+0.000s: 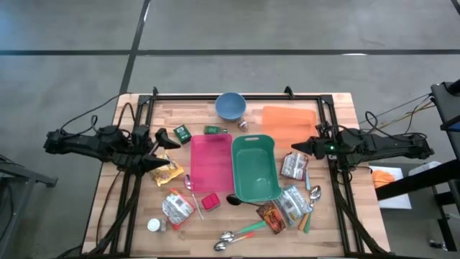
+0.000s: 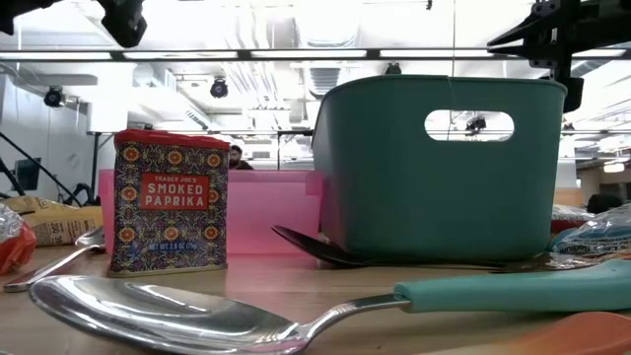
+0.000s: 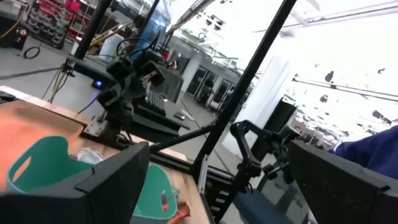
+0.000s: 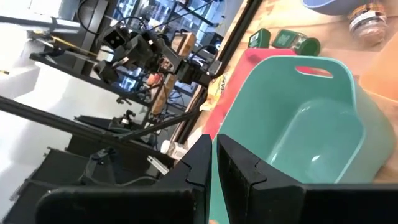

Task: Pick & Place Food Item
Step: Put the red noodle pack into the orange bin

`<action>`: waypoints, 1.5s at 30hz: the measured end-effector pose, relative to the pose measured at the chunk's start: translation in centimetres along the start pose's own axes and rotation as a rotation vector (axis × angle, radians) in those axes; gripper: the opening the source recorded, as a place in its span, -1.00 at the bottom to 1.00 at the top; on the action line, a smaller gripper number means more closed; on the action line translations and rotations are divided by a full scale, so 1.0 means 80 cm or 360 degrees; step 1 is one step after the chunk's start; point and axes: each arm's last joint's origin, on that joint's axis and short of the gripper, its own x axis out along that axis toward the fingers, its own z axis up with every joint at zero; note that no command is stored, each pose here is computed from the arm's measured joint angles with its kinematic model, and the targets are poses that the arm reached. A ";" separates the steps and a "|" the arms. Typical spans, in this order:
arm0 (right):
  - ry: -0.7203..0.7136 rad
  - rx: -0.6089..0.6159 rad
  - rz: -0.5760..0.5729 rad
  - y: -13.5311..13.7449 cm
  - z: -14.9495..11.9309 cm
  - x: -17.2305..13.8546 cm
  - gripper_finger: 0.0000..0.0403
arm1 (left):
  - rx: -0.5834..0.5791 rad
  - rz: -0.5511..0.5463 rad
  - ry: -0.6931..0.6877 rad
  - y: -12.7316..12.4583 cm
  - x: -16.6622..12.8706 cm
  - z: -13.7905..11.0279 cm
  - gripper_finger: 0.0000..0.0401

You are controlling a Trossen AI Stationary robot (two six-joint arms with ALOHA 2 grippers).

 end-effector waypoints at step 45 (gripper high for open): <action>0.0509 0.0516 -0.0462 -0.028 -0.034 0.062 -0.27 | -0.0081 0.0137 -0.0073 0.003 0.000 0.001 0.92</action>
